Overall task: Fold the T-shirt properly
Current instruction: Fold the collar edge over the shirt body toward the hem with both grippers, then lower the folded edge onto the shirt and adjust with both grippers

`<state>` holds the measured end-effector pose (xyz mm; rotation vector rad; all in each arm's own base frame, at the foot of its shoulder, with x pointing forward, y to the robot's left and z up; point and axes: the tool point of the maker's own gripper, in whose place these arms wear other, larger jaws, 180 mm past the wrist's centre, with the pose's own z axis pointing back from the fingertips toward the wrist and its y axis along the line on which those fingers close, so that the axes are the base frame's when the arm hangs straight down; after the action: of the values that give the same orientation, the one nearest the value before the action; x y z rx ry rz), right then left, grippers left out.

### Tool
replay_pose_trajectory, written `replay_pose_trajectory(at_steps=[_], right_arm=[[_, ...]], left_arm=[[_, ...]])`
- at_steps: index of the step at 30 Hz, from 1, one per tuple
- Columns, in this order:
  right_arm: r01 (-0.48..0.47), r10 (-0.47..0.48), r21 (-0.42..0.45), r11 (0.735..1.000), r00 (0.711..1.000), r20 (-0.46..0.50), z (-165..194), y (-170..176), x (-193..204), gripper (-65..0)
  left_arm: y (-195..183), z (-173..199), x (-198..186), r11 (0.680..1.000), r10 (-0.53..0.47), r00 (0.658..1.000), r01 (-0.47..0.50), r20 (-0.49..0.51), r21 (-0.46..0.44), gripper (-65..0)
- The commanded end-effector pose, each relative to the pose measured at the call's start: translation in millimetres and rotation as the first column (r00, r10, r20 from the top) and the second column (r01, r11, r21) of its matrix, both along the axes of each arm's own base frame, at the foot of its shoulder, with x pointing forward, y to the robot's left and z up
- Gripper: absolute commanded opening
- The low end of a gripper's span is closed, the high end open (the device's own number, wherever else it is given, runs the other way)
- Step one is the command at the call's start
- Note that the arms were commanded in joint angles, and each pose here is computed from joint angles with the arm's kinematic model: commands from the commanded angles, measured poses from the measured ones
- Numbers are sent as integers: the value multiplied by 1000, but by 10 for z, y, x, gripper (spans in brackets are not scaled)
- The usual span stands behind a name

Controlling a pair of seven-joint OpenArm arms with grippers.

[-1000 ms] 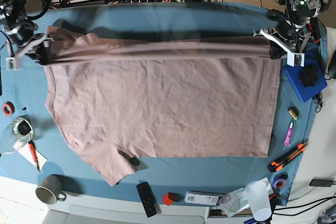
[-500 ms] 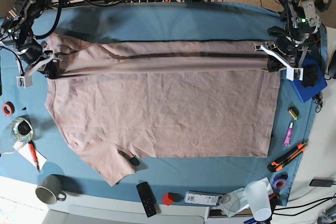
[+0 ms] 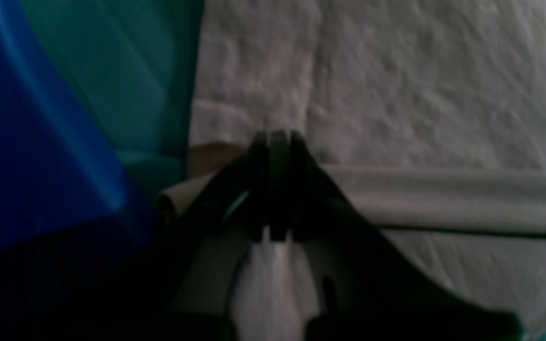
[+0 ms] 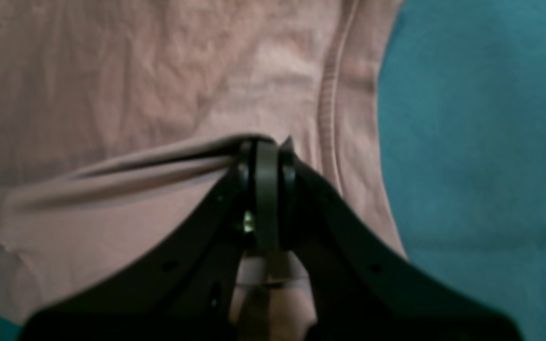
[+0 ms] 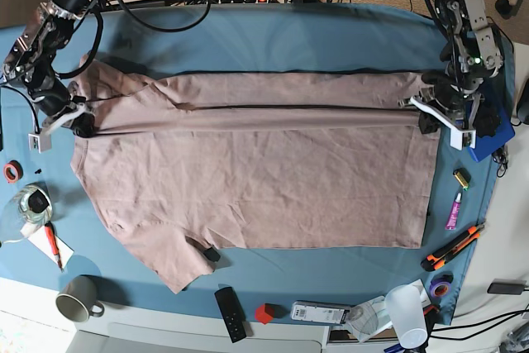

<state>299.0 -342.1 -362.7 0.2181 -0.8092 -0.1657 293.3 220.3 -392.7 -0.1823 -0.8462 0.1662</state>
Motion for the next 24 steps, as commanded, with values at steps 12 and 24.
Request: replay_pose_trajectory(at_steps=[12, 24], right_arm=[[-39, 42, -75, 996, 998, 39, 135, 0, 473, -650], [-20, 20, -76, 997, 1000, 5, 122, -5, 502, -650]], left_arm=[[169, 189, 310, 999, 20, 998, -22, 66, 23, -650], [-52, 129, 232, 993, -122, 993, 122, -11, -3, -604]])
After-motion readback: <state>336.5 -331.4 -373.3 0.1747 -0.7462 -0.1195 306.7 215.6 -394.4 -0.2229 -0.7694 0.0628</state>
